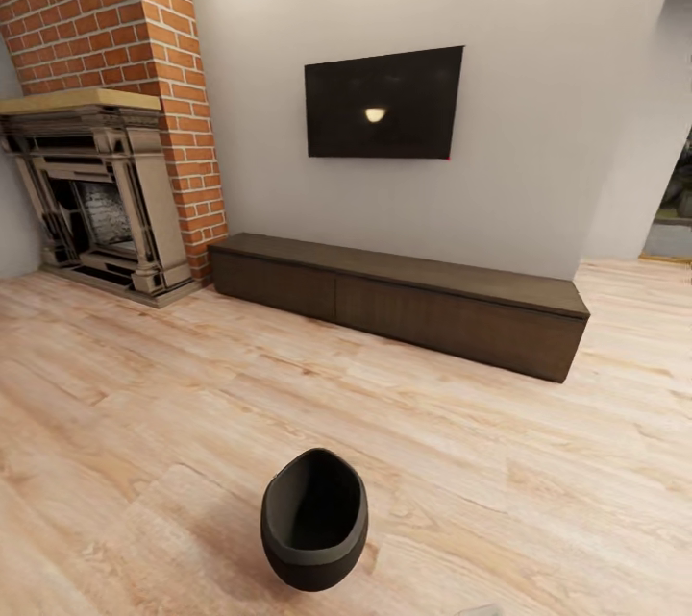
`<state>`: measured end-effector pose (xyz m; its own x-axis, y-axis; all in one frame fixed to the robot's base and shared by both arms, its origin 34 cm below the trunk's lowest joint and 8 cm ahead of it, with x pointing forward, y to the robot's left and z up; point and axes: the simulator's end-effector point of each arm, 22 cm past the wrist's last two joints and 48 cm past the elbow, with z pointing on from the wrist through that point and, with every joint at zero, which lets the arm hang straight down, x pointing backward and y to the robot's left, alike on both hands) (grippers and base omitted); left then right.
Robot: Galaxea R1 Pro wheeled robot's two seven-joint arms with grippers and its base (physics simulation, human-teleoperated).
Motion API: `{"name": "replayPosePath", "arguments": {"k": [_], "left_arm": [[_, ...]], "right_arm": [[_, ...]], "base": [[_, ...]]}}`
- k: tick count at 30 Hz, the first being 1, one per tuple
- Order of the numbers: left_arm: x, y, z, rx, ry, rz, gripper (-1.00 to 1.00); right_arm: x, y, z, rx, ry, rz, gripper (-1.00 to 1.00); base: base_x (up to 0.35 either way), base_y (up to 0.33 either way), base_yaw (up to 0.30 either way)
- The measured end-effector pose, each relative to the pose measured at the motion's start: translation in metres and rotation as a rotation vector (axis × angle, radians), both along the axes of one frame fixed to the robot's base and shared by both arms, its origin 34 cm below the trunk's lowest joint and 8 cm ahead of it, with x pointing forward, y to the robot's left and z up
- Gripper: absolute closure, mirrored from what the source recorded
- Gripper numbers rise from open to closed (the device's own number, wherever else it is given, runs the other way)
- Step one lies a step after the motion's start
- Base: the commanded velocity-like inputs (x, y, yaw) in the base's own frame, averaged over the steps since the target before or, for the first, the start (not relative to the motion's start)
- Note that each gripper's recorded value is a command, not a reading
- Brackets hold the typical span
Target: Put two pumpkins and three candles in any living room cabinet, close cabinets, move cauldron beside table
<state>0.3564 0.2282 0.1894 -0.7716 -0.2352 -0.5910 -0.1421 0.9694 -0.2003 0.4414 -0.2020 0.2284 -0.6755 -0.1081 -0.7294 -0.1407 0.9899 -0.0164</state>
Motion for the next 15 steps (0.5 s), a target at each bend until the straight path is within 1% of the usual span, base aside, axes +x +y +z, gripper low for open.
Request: {"name": "replayPosePath", "arguments": {"k": [10, 15], "left_arm": [[0.0012, -0.0044, 0.0012, -0.004, -0.005, 0.002, -1.0], [0.0016, -0.0075, 0.0016, -0.007, -0.007, 0.002, -1.0]], "right_arm": [[0.0009, 0.0008, 0.0012, 0.0, -0.004, 0.005, -1.0], [0.0009, 0.0013, 0.0015, 0.002, -0.005, 0.005, -1.0]], "base": [[0.0, -0.35, 0.227], [0.0, -0.35, 0.041]]}}
